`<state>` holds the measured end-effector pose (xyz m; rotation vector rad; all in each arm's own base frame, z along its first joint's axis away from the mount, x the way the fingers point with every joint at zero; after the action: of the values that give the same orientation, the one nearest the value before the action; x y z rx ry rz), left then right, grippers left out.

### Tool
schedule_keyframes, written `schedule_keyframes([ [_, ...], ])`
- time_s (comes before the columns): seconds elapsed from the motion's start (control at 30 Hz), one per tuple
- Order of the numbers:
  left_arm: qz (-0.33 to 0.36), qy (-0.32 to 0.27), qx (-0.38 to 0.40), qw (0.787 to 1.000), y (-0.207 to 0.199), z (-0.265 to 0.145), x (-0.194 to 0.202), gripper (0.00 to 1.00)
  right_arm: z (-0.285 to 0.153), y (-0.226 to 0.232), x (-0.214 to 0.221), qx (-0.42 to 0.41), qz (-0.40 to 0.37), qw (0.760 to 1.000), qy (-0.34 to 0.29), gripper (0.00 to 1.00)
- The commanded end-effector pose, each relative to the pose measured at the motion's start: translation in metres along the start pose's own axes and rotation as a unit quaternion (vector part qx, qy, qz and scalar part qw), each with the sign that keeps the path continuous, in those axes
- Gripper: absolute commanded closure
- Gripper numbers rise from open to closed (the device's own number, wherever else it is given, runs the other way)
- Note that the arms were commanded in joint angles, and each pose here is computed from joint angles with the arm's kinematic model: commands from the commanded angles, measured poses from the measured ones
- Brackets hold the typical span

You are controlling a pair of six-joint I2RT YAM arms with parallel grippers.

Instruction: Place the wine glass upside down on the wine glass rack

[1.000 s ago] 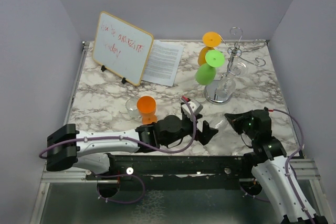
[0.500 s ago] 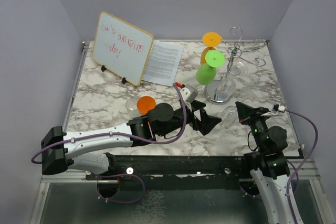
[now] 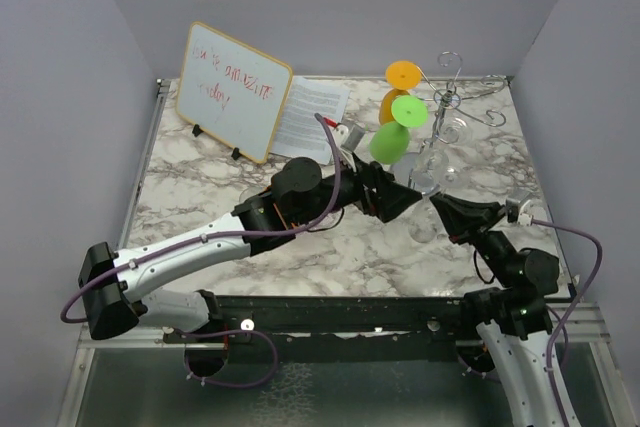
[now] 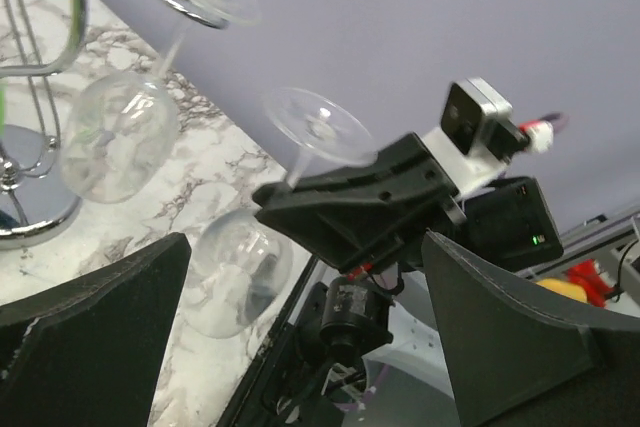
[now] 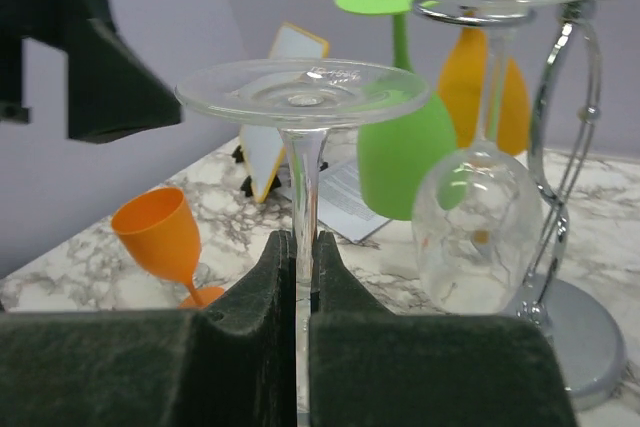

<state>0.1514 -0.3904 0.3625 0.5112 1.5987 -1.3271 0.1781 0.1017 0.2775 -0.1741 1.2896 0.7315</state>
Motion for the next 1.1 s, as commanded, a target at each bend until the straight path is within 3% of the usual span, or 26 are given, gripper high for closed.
schedule_keyframes([
  [0.0,-0.116,0.043,0.027,0.992,0.006,-0.005,-0.004,0.01,0.004,0.039,-0.022,-0.123,-0.066,0.990,-0.014,0.99],
  [0.17,-0.164,0.055,0.049,0.984,0.019,-0.006,-0.006,0.01,0.005,0.059,-0.023,-0.193,-0.089,0.977,0.025,0.99],
  [0.47,-0.204,0.073,0.105,0.971,0.009,-0.008,-0.019,0.03,0.007,0.060,-0.013,-0.234,-0.158,0.959,0.038,0.99],
  [0.83,-0.253,0.143,0.119,0.949,0.013,0.004,0.009,0.42,0.010,0.067,-0.009,-0.278,-0.171,0.945,0.037,0.99],
  [1.07,-0.251,0.135,0.148,0.947,0.006,0.005,0.003,0.60,0.006,0.069,0.003,-0.294,-0.148,0.943,0.055,0.99],
])
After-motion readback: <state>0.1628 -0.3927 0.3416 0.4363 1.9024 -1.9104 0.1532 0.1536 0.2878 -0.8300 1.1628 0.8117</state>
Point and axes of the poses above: each gripper's point midway between its finger pads, its own z axis out along the fingers, its own y axis along the line the jaws close on, x = y × z, the point moved 2 cm from there along -z, back along the fingers, and after that the axes turned 4 degrees about z, right-handed, at the moved point
